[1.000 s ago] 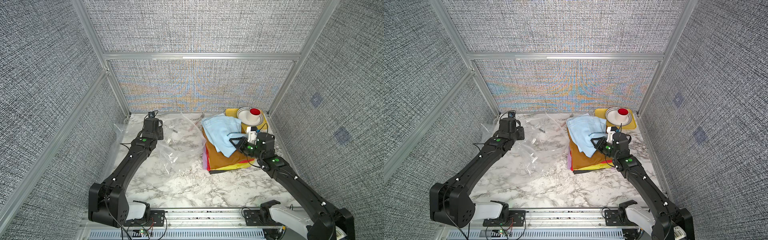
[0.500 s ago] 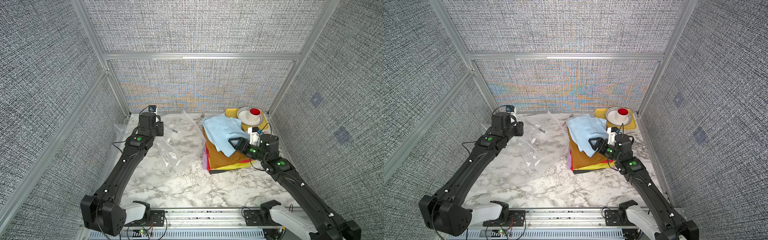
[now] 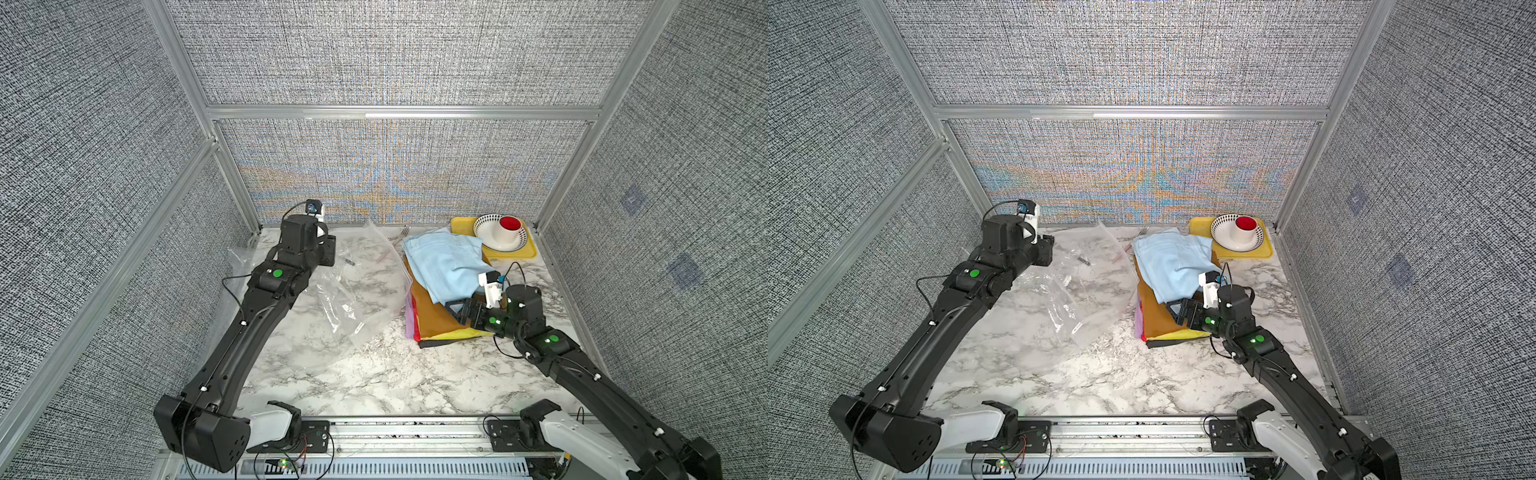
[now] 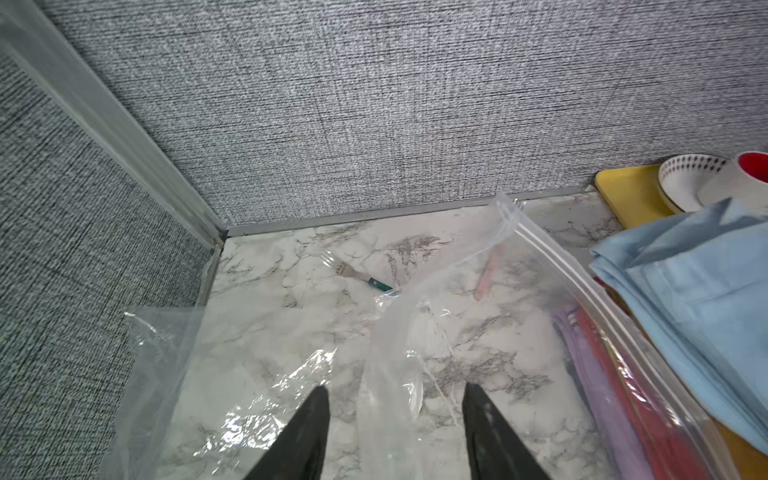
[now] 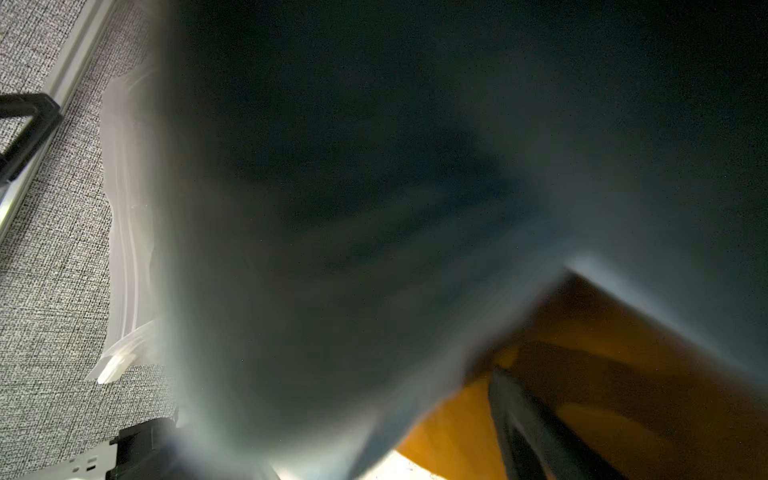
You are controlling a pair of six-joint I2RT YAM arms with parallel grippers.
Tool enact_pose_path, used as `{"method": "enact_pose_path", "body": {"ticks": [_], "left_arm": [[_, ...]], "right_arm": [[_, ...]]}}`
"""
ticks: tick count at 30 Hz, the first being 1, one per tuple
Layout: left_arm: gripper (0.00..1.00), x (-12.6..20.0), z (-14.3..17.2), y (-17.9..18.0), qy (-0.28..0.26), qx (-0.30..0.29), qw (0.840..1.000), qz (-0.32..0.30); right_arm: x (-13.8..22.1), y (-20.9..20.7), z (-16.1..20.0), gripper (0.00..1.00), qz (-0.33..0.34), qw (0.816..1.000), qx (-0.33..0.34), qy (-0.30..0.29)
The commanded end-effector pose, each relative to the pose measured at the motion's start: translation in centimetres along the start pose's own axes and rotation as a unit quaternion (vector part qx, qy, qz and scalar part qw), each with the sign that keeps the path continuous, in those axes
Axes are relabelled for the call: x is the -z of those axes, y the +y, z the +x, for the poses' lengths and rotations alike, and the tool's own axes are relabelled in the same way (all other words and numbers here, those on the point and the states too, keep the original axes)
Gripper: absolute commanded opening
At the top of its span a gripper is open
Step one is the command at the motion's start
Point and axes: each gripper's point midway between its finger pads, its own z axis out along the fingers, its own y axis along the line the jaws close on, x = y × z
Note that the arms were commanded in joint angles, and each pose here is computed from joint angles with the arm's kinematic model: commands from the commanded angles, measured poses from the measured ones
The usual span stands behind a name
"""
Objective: Take the trousers out of the vacuum bag
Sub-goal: Place the trousers at the center of the board.
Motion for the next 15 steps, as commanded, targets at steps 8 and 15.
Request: {"method": "enact_pose_path", "body": {"ticks": [8, 15], "left_arm": [[0.58, 0.2, -0.4, -4.3, 0.008, -0.044, 0.997, 0.055], [0.58, -1.0, 1.2, -4.7, 0.022, -0.047, 0.997, 0.057]], "right_arm": [[-3.0, 1.1, -1.5, 0.60, 0.024, 0.997, 0.068, -0.001], [-2.3, 3.1, -2.4, 0.09, 0.024, 0.997, 0.067, -0.012]]}}
